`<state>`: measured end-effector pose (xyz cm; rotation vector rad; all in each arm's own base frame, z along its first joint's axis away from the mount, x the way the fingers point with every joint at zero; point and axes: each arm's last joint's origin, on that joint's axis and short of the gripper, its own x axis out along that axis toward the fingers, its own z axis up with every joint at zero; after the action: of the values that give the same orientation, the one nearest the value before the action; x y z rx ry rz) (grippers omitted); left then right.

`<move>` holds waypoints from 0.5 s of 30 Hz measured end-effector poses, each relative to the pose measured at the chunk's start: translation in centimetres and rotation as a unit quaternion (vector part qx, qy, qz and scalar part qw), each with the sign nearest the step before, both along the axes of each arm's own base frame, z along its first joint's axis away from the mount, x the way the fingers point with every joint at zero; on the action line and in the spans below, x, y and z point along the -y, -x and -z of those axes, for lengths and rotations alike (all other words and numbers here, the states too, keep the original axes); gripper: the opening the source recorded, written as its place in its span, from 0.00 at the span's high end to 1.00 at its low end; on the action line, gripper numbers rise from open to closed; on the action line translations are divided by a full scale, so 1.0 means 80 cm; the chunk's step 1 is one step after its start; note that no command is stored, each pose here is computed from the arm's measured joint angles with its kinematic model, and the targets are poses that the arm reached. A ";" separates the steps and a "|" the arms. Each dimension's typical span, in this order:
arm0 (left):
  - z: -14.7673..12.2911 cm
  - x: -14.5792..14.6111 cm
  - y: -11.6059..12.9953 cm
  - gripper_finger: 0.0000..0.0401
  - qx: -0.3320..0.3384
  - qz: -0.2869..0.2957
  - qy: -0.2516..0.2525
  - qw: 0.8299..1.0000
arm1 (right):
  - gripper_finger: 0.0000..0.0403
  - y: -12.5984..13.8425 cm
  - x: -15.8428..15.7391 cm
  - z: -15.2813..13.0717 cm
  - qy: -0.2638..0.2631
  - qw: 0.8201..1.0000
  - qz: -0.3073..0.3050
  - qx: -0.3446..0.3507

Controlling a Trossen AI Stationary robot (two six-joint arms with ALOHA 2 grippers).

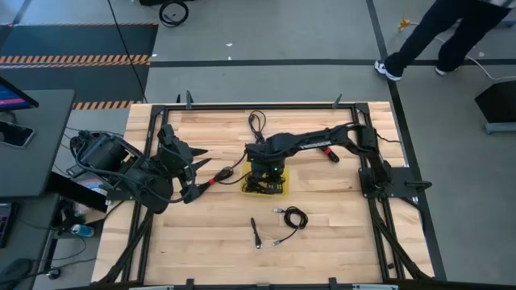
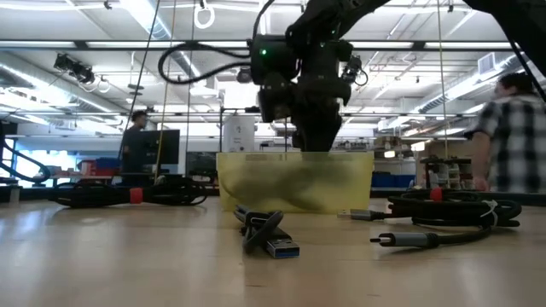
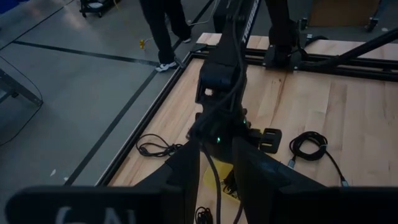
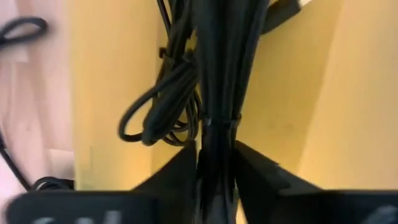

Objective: Pick and place USB-C Cables
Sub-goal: Put the black charger cable into the yellow bin

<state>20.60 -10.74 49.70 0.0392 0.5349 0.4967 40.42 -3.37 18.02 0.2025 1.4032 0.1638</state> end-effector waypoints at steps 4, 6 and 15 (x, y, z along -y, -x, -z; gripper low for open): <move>0.000 0.000 0.000 0.74 0.000 0.000 0.000 1.000 | 0.55 0.003 0.000 -0.018 0.012 1.000 0.004 0.020; 0.000 0.000 0.000 0.74 0.000 0.000 0.000 1.000 | 0.53 0.004 0.000 -0.022 0.014 1.000 0.004 0.025; 0.000 0.000 0.000 0.74 0.000 0.000 0.000 1.000 | 0.61 0.018 0.003 -0.036 0.036 0.999 0.023 -0.003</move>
<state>20.60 -10.74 49.70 0.0395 0.5351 0.4967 38.97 -3.62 20.93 0.1758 1.4072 0.0739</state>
